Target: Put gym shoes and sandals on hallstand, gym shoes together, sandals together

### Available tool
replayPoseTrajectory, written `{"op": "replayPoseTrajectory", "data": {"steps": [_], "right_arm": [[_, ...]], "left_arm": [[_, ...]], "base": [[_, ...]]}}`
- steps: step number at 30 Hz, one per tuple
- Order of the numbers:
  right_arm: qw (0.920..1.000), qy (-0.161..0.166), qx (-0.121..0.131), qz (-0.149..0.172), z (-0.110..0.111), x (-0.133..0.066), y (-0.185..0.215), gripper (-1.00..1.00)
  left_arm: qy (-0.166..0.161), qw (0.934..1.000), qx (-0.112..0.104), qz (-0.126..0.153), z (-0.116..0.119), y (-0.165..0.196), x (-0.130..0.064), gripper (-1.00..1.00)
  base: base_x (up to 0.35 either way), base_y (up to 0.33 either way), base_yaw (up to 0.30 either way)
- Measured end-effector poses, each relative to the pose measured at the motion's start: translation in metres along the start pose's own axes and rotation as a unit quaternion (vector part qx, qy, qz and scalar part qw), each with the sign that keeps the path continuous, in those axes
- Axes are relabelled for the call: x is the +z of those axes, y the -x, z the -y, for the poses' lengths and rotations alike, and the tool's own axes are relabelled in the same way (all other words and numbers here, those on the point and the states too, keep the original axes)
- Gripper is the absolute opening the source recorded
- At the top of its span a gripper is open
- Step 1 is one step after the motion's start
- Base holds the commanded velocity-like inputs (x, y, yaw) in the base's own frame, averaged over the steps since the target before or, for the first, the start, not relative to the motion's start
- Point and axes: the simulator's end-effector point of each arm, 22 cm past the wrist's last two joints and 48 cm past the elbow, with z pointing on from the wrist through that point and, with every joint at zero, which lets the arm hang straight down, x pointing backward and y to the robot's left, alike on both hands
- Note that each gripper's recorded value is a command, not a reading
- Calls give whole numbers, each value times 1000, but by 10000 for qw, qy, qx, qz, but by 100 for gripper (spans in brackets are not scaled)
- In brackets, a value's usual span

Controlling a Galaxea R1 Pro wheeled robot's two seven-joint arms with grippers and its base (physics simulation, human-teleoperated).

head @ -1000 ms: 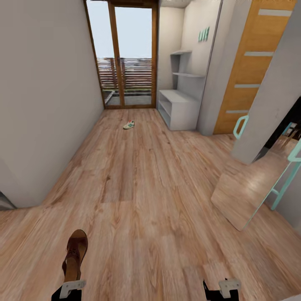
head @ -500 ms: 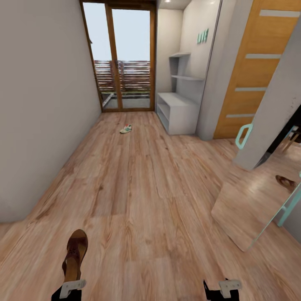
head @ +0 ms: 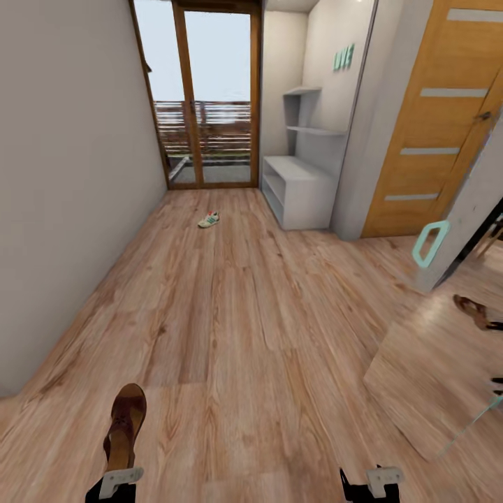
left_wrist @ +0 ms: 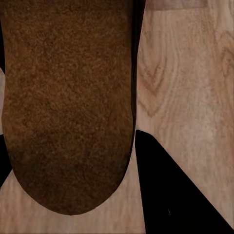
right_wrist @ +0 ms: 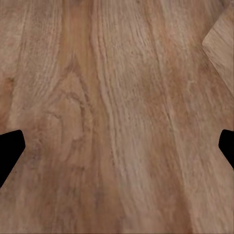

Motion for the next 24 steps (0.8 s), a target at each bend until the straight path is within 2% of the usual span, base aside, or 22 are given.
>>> {"op": "replayPoseTrajectory", "data": {"steps": [24], "right_arm": [[10000, 28, -10, -13, -1, 0, -1, 100]], "left_arm": [[-3, 10000, -2, -3, 1, 0, 0, -100]], "base": [[340, 5, 0]]}}
